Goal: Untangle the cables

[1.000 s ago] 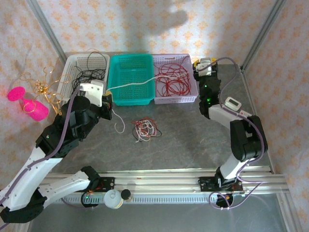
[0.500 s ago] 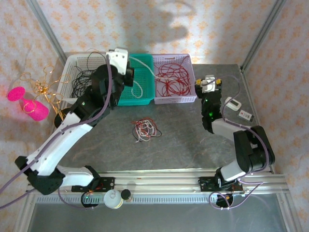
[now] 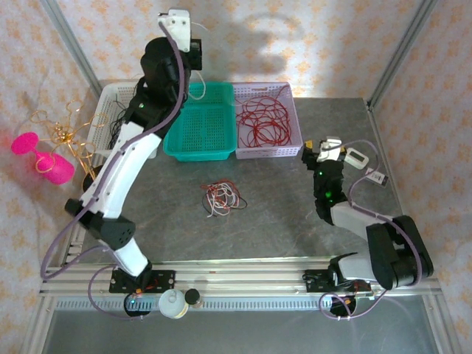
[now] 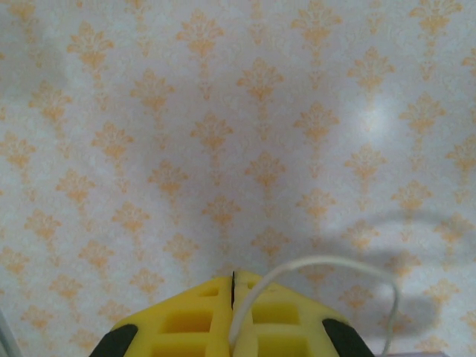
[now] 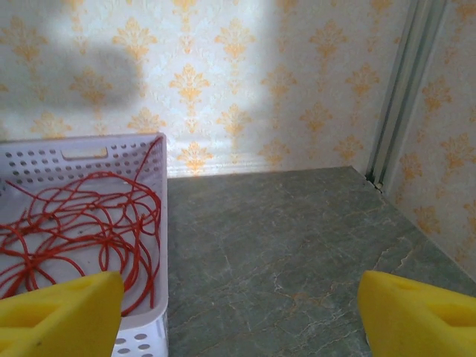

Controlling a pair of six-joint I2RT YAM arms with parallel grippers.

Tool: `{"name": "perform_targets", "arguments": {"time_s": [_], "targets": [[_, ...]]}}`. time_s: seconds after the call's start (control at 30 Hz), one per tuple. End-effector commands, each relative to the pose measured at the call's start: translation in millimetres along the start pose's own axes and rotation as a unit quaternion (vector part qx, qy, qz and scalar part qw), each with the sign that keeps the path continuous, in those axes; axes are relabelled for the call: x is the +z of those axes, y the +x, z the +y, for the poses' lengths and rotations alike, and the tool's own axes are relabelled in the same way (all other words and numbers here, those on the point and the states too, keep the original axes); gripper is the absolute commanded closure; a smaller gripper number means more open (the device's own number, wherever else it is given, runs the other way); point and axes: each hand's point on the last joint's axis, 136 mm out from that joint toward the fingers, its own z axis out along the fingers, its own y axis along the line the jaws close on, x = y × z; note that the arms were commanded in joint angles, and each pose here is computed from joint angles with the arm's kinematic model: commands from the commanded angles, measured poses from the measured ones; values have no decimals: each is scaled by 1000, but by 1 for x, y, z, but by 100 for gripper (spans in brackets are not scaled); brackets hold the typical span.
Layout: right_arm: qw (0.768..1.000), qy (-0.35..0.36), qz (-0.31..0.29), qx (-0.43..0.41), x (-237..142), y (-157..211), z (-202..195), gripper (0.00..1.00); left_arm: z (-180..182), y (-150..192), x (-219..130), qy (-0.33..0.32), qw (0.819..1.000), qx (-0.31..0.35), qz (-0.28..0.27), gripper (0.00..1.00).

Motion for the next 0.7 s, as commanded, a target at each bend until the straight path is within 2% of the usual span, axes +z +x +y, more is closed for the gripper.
{"name": "perform_targets", "arguments": {"time_s": [0.0,0.1,0.13,0.4,0.43,0.57,0.67], "targets": [[999,-1,-1,38,-10,-1,-3,18,-2,6,18,3,1000,26,4,100],[999,-13,8,51,-15,3,-1,19,-6,24,32,3,1000,27,15,100],[998,-18,-4,64,-19,-6,-1,19,-6,33,37,0,999,28,24,100],[993,-50,6,110,-29,-13,8,21,-1,124,71,-25,995,30,90,100],[992,-54,9,115,-30,-13,10,21,-5,149,81,-27,993,36,111,100],[988,-79,32,127,-36,-8,23,23,-2,214,96,-42,985,39,163,100],[987,-92,45,123,-44,-4,31,23,-9,264,101,-29,977,47,207,100]]}}
